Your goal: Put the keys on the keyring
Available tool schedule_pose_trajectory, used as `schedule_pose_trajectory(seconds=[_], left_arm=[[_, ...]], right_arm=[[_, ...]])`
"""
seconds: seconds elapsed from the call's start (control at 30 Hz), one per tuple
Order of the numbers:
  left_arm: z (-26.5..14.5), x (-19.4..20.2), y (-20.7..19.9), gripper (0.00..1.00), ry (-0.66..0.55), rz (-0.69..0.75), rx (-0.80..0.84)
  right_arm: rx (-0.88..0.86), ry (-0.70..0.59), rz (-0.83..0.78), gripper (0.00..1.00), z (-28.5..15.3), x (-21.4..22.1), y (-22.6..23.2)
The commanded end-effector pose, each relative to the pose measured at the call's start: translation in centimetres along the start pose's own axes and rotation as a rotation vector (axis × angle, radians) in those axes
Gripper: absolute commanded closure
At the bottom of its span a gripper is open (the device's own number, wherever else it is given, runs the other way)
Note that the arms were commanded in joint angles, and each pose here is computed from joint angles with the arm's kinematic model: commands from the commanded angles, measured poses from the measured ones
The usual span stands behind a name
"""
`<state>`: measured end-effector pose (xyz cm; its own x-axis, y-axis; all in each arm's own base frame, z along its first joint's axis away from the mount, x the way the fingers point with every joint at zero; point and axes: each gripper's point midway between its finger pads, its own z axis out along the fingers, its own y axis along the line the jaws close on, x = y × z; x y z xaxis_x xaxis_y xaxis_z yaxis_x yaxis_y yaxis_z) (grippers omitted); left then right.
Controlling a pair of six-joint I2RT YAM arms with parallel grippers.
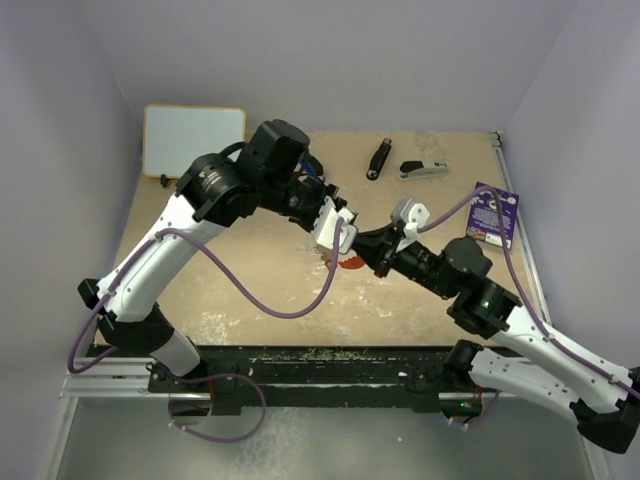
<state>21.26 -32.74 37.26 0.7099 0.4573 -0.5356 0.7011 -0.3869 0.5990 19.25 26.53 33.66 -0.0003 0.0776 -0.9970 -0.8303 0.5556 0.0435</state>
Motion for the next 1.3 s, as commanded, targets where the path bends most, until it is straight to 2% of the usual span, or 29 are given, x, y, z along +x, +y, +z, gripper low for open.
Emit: schedule_pose_trajectory(seconds=[0.0, 0.17, 0.33, 0.53, 0.63, 0.77, 1.1, 1.2, 1.27], left_arm=[[-2.6, -2.7, 3.2, 0.83, -0.072, 0.001, -0.174], [-2.8, -2.1, 4.1, 0.83, -0.055, -0.044, -0.230], [-1.7, -0.7, 2.8, 0.83, -0.160, -0.088, -0.210], [-1.0, 3.3, 1.6, 0.82, -0.394, -0.332, -0.166], [-0.8, 2.1, -0.5, 0.80, -0.587, -0.365, -0.076], [-0.5, 0.9, -3.4, 0.77, -0.709, -0.451, 0.045], [-1.4, -0.7, -8.3, 0.63, -0.813, -0.541, 0.242], [-1.4, -0.9, -9.2, 0.53, -0.819, -0.567, 0.279], [-1.1, -0.9, -9.7, 0.49, -0.818, -0.586, 0.290]], right_arm=[[0.011, -0.138, -0.090, 1.00, -1.2, -3.5, -0.2], [-0.020, -0.184, -0.144, 1.00, -2.2, -4.1, 0.3], [-0.129, -0.249, -0.182, 1.00, -3.2, -4.8, 2.3], [-0.270, -0.272, -0.170, 1.00, -2.9, -3.6, 4.7], [-0.339, -0.256, -0.149, 1.00, -2.5, -2.9, 5.8], [-0.380, -0.241, -0.126, 1.00, -2.3, -2.4, 6.4], [-0.371, -0.258, -0.117, 1.00, -1.6, -2.7, 6.3], [-0.382, -0.237, -0.110, 1.00, -0.8, -2.2, 6.3], [-0.390, -0.232, -0.106, 1.00, -0.4, -2.0, 6.4]])
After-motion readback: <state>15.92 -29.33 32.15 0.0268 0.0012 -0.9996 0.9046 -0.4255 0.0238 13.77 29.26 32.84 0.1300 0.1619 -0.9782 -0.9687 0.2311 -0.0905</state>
